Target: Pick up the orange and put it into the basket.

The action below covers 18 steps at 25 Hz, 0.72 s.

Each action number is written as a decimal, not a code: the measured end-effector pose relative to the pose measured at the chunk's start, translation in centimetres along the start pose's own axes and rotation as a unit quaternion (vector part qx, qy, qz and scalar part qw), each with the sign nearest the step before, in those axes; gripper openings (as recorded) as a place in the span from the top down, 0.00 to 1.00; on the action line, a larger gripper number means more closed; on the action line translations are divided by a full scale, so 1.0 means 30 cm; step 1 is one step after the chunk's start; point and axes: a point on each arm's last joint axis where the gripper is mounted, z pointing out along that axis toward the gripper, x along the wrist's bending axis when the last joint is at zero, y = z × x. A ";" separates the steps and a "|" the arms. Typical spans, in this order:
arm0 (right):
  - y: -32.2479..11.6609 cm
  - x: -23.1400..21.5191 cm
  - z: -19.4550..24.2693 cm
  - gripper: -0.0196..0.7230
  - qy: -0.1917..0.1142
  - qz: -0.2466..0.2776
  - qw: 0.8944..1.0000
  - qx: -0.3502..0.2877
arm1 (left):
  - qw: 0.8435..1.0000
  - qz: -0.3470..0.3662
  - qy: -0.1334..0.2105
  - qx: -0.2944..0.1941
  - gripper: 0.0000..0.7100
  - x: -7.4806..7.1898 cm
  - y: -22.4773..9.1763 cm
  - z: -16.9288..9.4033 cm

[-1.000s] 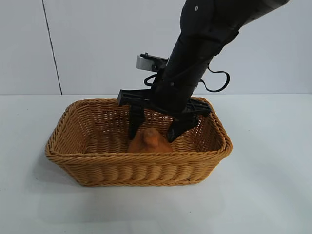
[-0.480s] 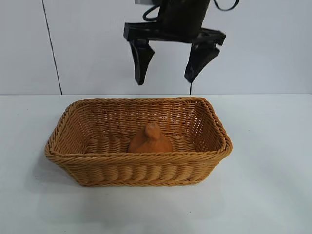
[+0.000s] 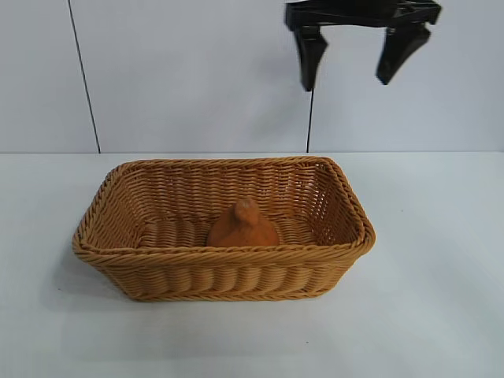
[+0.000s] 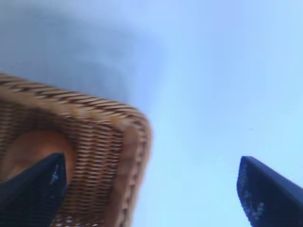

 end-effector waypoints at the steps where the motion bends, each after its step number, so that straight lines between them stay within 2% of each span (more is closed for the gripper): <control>1: 0.001 -0.073 0.007 0.06 -0.010 0.022 1.000 0.002 | 1.000 0.000 0.000 0.000 0.26 0.000 0.000 0.000; 5: -0.023 -0.319 0.020 0.06 -0.040 0.096 0.995 0.009 | 1.000 0.000 0.000 0.000 0.26 0.000 0.000 0.000; 8: -0.046 -0.425 0.022 0.06 -0.036 0.126 0.991 0.012 | 1.000 0.000 0.000 0.000 0.26 0.000 0.000 0.000; 12: -0.056 -0.459 0.022 0.06 -0.027 0.140 0.990 0.013 | 1.000 0.000 0.000 0.000 0.26 0.000 0.000 0.000; 18: -0.118 -0.432 0.022 0.06 -0.018 0.129 0.991 0.042 | 1.000 0.000 0.000 0.000 0.26 0.000 0.000 0.000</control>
